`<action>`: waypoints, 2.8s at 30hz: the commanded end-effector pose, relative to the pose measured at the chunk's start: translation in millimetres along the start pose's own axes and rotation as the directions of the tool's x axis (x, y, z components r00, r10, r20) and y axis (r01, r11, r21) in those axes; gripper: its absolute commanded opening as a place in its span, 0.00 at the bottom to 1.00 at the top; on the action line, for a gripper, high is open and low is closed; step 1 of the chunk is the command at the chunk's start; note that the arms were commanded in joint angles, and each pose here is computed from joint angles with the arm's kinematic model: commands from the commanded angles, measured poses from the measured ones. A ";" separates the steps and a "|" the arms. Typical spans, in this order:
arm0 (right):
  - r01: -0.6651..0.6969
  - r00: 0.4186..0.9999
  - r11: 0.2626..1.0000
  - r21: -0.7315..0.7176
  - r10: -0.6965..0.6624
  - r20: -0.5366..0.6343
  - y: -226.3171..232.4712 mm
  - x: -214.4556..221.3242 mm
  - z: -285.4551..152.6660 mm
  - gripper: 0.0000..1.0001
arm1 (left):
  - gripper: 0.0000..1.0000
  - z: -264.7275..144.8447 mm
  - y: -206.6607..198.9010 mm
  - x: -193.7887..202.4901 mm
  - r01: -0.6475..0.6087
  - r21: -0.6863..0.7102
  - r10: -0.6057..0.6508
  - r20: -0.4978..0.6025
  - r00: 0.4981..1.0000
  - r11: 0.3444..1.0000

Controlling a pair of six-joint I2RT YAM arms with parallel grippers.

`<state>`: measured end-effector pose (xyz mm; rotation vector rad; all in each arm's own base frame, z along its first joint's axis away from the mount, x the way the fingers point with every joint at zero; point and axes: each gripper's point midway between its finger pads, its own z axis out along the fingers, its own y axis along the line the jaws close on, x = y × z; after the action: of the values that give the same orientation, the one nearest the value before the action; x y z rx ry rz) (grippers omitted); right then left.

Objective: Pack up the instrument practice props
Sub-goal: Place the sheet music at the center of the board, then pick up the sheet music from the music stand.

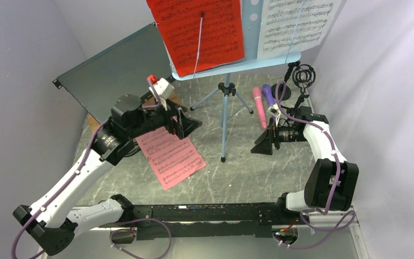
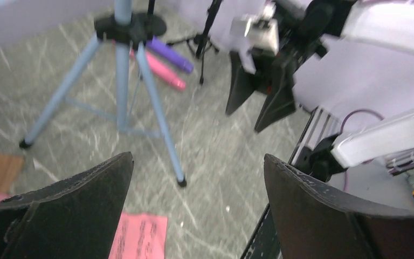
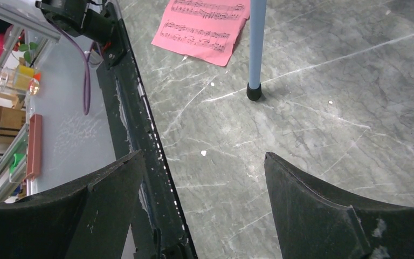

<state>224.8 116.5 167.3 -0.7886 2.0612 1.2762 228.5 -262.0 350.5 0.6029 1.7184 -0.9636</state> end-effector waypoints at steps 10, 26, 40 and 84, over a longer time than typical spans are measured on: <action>0.065 0.998 0.998 -0.011 -0.065 0.016 3.9 -6.6 -1.2 0.85 | 0.95 -33.1 -0.2 -105.2 0.015 -0.156 0.022 0.238 0.971 0.988; 0.044 0.941 0.908 0.417 -0.177 0.287 -38.3 -60.5 -135.2 0.85 | 0.99 -32.9 -9.6 -45.5 -0.114 -0.031 0.118 0.146 0.982 0.993; 0.179 0.798 0.791 0.586 -0.465 0.384 5.4 -201.5 -257.3 1.00 | 0.99 -15.3 -13.6 28.1 0.088 0.106 -0.096 0.070 0.993 0.990; 0.399 0.661 0.820 0.411 -0.567 0.491 84.8 -379.9 -222.3 0.60 | 0.99 -9.7 -8.1 40.0 0.096 0.089 -0.097 0.017 0.995 0.991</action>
<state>392.0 4.7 553.2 -0.6145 1.3733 0.8335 205.9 -258.2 291.3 0.5486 1.7818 -1.0849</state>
